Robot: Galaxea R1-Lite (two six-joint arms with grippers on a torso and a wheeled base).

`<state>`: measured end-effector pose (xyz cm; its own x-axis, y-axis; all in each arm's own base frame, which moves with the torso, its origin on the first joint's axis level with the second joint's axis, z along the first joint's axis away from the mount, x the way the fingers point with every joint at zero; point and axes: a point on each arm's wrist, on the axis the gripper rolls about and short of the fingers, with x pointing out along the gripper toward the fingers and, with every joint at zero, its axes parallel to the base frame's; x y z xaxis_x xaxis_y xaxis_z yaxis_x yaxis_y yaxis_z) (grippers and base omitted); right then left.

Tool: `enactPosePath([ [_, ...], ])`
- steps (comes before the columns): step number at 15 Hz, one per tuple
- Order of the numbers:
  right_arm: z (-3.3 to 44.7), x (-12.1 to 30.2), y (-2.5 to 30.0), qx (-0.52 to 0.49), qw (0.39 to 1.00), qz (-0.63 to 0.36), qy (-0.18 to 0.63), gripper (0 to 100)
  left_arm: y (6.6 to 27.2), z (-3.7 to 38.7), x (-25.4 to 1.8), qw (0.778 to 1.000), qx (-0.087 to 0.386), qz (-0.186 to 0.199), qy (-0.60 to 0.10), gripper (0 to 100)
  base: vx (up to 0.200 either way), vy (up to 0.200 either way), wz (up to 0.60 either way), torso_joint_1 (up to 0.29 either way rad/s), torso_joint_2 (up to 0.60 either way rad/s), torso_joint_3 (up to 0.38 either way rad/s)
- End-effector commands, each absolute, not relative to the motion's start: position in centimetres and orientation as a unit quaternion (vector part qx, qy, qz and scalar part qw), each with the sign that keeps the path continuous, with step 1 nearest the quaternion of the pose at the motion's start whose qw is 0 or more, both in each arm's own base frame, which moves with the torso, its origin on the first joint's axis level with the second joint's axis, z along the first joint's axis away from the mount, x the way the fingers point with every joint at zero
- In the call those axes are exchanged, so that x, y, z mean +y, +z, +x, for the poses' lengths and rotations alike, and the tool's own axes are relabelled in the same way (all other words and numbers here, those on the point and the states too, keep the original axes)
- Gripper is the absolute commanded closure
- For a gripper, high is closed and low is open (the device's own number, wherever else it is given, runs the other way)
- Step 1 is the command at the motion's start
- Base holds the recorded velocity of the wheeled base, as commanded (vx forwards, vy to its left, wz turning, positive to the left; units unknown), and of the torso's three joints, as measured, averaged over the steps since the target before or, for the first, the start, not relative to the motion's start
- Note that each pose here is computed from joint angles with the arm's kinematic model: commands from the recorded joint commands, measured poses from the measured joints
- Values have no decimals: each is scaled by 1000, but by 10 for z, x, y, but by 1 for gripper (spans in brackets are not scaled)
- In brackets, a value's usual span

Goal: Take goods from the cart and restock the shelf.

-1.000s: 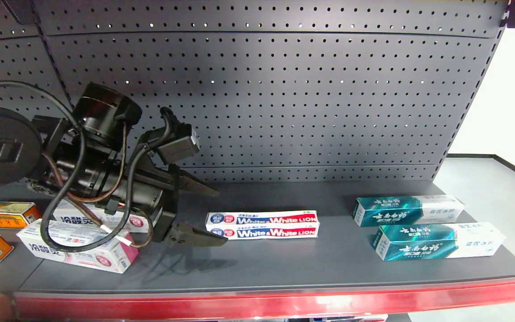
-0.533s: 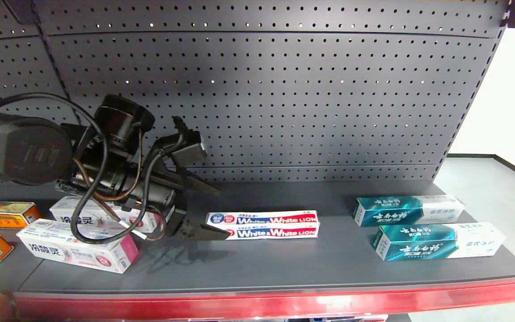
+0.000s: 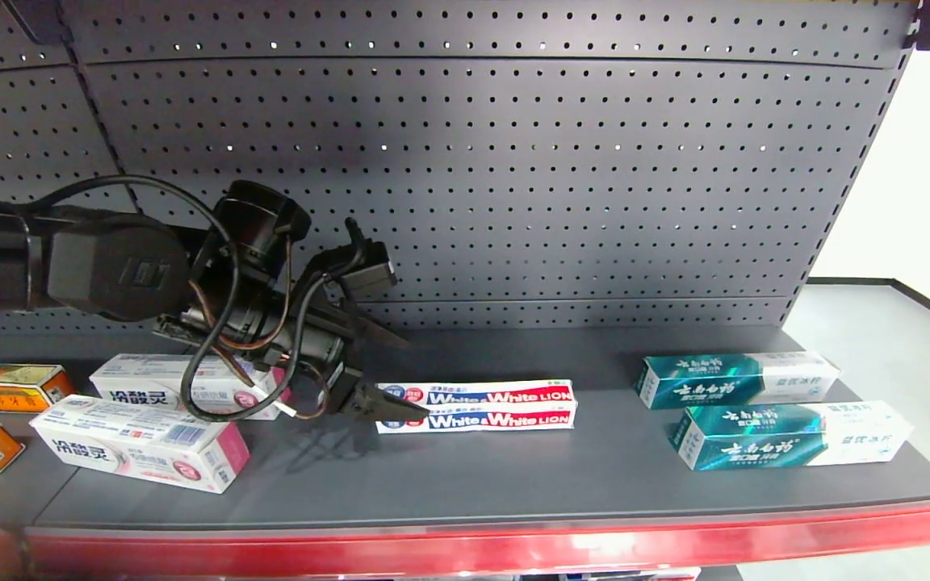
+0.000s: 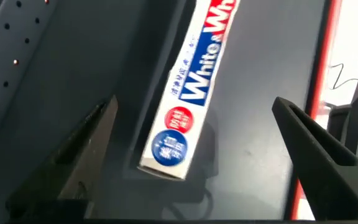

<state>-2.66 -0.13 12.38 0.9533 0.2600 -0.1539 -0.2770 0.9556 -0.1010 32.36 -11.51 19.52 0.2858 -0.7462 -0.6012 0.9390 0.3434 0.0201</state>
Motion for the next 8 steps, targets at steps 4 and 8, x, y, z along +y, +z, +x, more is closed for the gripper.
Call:
enactPosePath([
  [4,-28,-2,119,67,987,-60,136,100,183,332,-118,772,265,192,-545,0,0,0,0,0,0,0],
  [8,-28,-2,119,69,986,-60,136,100,167,339,-121,758,267,207,-558,0,0,0,0,0,0,0],
])
